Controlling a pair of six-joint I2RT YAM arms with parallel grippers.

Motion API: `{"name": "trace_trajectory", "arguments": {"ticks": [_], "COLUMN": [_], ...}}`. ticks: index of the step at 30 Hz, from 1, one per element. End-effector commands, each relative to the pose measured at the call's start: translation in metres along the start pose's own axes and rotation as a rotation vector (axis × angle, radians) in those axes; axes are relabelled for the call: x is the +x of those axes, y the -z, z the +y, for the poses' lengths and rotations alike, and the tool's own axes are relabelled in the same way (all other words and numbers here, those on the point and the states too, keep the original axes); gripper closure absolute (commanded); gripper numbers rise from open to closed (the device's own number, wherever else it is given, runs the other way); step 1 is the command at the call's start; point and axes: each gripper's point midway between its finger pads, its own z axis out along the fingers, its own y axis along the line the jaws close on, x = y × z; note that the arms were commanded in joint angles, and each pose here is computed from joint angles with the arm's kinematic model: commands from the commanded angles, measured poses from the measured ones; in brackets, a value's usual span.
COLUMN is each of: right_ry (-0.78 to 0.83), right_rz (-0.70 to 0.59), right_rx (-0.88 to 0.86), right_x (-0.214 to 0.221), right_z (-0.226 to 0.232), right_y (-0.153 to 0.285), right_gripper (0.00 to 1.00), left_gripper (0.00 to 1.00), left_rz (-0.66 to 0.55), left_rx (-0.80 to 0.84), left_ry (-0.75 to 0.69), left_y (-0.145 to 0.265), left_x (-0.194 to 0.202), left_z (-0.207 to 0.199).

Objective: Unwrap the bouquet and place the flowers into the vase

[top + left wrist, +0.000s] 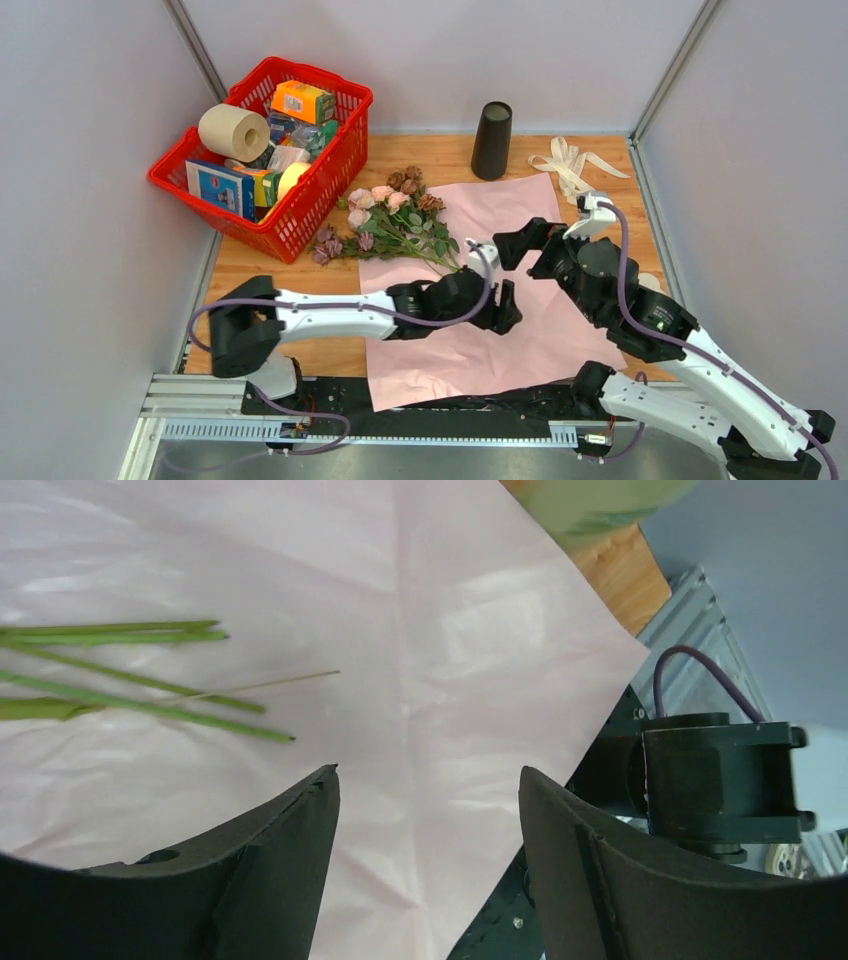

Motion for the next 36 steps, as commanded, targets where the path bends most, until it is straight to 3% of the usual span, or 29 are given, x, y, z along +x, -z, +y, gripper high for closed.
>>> {"name": "trace_trajectory", "arguments": {"ticks": [1,5,9,13,19,25,27,31,36], "right_ry": [0.062,0.070,0.139,0.220,0.326,0.395,0.422,0.442,0.413], "right_rz": [-0.040,-0.037,0.001,0.043,0.145,0.223,0.253,0.335,0.416], "right_rx": [0.077,0.094,0.081,0.058,-0.032,-0.037,-0.031,0.017,-0.022], "right_x": [-0.008,0.004,0.024,0.040,0.077,0.107,0.121,0.144,0.163], "right_z": [-0.015,-0.019,-0.019,-0.012,0.001,-0.004,-0.015,-0.045,-0.053], "right_y": [-0.004,-0.015,-0.032,-0.052,-0.093,-0.136,-0.153,-0.185,-0.211], "right_gripper": [0.00,0.00,0.00,0.00,0.08,0.16,0.23,0.48,0.60], "left_gripper": [0.25,0.25,0.25,0.25,0.25,0.29,0.29,0.29,0.28], "left_rz": [-0.173,-0.166,-0.236,-0.269,-0.248,-0.216,-0.189,-0.150,-0.216], "left_rx": [-0.144,-0.291,-0.501,-0.633,-0.724,-0.694,-0.709,-0.742,-0.732], "left_ry": [0.018,0.060,0.063,0.071,-0.070,-0.106,-0.115,-0.135,-0.128], "left_y": [0.046,0.088,0.149,0.205,0.248,0.252,0.255,0.266,0.276], "left_x": [-0.046,-0.058,-0.079,-0.088,-0.088,-0.077,-0.072,-0.064,-0.065], "left_z": [0.045,0.101,0.157,0.191,0.204,0.203,0.206,0.211,0.211]}}
